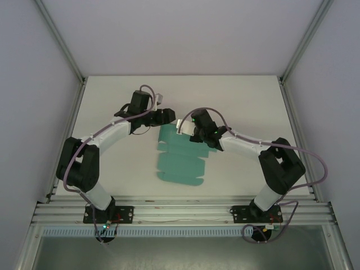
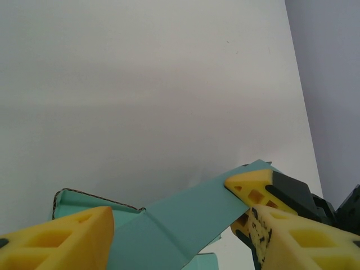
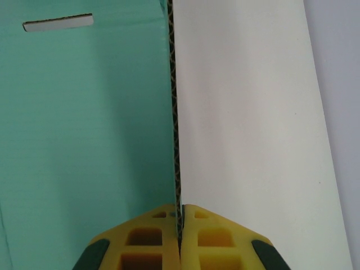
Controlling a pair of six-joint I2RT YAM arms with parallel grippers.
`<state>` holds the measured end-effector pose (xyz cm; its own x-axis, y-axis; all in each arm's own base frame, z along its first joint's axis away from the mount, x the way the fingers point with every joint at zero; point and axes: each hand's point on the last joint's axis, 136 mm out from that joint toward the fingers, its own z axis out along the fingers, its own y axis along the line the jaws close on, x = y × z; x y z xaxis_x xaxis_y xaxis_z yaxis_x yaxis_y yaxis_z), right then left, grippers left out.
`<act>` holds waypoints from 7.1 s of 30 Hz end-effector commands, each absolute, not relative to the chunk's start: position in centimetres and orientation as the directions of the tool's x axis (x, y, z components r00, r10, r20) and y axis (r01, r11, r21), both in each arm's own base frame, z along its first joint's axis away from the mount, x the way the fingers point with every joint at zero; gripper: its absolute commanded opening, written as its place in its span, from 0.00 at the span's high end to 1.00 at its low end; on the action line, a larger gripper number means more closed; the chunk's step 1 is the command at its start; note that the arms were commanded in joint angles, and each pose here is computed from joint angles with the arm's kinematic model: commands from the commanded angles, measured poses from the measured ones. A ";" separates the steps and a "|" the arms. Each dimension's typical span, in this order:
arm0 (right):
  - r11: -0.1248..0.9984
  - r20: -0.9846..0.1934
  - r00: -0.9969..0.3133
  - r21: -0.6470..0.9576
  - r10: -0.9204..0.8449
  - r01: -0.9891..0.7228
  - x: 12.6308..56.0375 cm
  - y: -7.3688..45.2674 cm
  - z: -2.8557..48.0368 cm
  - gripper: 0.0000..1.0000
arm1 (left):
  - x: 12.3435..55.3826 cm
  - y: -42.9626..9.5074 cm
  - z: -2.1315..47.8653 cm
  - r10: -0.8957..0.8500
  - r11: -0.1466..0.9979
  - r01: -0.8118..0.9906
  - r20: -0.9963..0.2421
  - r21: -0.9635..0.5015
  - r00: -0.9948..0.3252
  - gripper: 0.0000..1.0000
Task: Assemble paper box
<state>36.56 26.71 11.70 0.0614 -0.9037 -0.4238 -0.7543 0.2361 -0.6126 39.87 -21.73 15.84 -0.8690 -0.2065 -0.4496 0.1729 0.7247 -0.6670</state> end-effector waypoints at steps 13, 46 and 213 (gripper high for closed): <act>0.307 -0.492 0.071 -0.642 -0.868 -0.703 37.7 27.8 13.0 1.00 | 37.1 -23.6 15.7 -0.144 0.700 0.201 -0.411 -0.685 -0.900 0.49; 0.373 -0.585 0.106 -0.636 -0.804 -0.675 36.9 29.0 14.9 1.00 | 38.8 -24.3 15.2 -0.396 0.613 0.082 -0.395 -0.786 -0.829 0.56; 0.096 -0.226 0.215 -0.868 -0.950 -0.488 36.7 28.2 12.5 1.00 | 39.6 -22.5 9.0 0.003 0.834 0.485 -0.876 -0.264 -0.483 0.40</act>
